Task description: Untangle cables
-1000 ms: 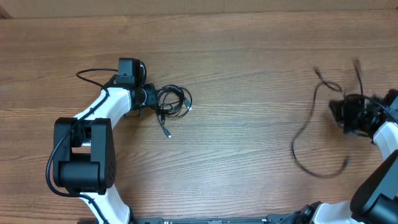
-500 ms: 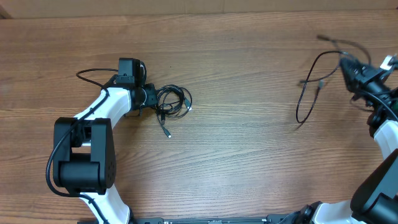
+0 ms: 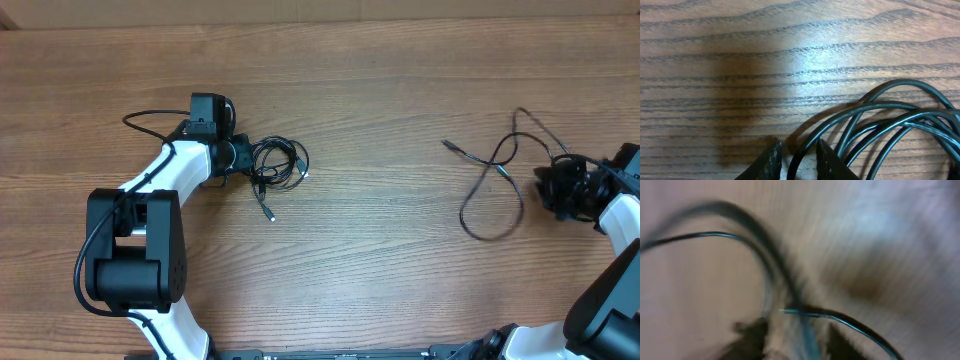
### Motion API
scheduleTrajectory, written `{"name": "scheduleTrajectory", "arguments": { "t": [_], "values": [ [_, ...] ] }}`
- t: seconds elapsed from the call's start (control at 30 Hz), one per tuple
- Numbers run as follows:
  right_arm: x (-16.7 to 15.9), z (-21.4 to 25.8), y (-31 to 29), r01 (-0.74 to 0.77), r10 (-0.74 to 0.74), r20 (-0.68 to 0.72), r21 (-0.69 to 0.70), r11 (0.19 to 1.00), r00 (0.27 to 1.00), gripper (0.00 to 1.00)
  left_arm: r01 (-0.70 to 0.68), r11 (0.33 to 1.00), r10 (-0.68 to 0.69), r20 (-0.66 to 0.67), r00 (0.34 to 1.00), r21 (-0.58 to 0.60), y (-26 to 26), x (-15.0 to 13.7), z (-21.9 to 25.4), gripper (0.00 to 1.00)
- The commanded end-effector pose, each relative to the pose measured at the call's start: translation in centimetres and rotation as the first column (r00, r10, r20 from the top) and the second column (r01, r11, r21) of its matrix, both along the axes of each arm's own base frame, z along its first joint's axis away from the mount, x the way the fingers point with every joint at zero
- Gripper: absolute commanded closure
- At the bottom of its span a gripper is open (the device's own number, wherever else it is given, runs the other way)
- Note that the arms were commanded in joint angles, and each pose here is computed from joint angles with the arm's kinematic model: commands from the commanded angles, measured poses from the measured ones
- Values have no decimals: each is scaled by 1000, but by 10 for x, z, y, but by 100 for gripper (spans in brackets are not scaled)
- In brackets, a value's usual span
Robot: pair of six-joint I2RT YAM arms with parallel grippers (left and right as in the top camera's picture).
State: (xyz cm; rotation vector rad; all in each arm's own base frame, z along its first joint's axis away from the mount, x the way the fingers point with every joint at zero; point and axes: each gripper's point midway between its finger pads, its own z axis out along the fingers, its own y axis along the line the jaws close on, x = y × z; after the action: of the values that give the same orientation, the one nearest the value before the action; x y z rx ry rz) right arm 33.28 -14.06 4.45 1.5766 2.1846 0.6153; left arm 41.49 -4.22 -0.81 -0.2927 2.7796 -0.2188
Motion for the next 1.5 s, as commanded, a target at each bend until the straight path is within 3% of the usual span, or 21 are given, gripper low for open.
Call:
{"name": "scheduleTrajectory", "arguments": {
  "t": [0.0,0.1,0.27,0.47,0.67,0.7,0.83,0.93,1.03,1.2,1.47],
  "values": [
    [-20,-11,-24,49,-66,-117,-141,989,991,28,-14,1000,17,-308,951,11,2,-80,-87,74],
    [-27,-13,-29,60,-86,-153,-167,984,984,0,-14,1000,17,-308,951,11,2,-80,-87,73],
    [-26,9,-28,51,-79,-196,-141,989,977,0,-14,1000,17,-309,951,11,2,-80,-87,72],
    [6,74,-34,-67,36,-142,-216,974,989,0,-14,1000,17,-309,951,11,2,-80,-87,69],
    [51,117,5,-284,301,36,-239,929,953,1,-14,1000,17,-308,951,11,2,-80,-87,66],
    [54,118,14,-320,341,48,-237,917,939,4,-14,1000,17,-308,951,11,2,-80,-87,67],
    [56,110,49,-404,417,22,-209,891,908,39,-14,1000,17,-308,951,11,2,-80,-87,89],
    [47,96,75,-468,466,-54,-173,867,883,69,-14,1000,17,-308,951,11,2,-80,-87,90],
    [36,81,81,-493,465,-171,-189,850,868,85,-14,1000,17,-308,951,11,2,-80,-87,90],
    [24,51,79,-487,424,-311,-159,859,850,96,-14,1000,17,-308,951,11,2,-80,-87,91],
    [1,7,49,-442,317,-501,-153,884,806,96,-2,1000,6,-308,951,11,2,-80,-87,96]
  ]
}}
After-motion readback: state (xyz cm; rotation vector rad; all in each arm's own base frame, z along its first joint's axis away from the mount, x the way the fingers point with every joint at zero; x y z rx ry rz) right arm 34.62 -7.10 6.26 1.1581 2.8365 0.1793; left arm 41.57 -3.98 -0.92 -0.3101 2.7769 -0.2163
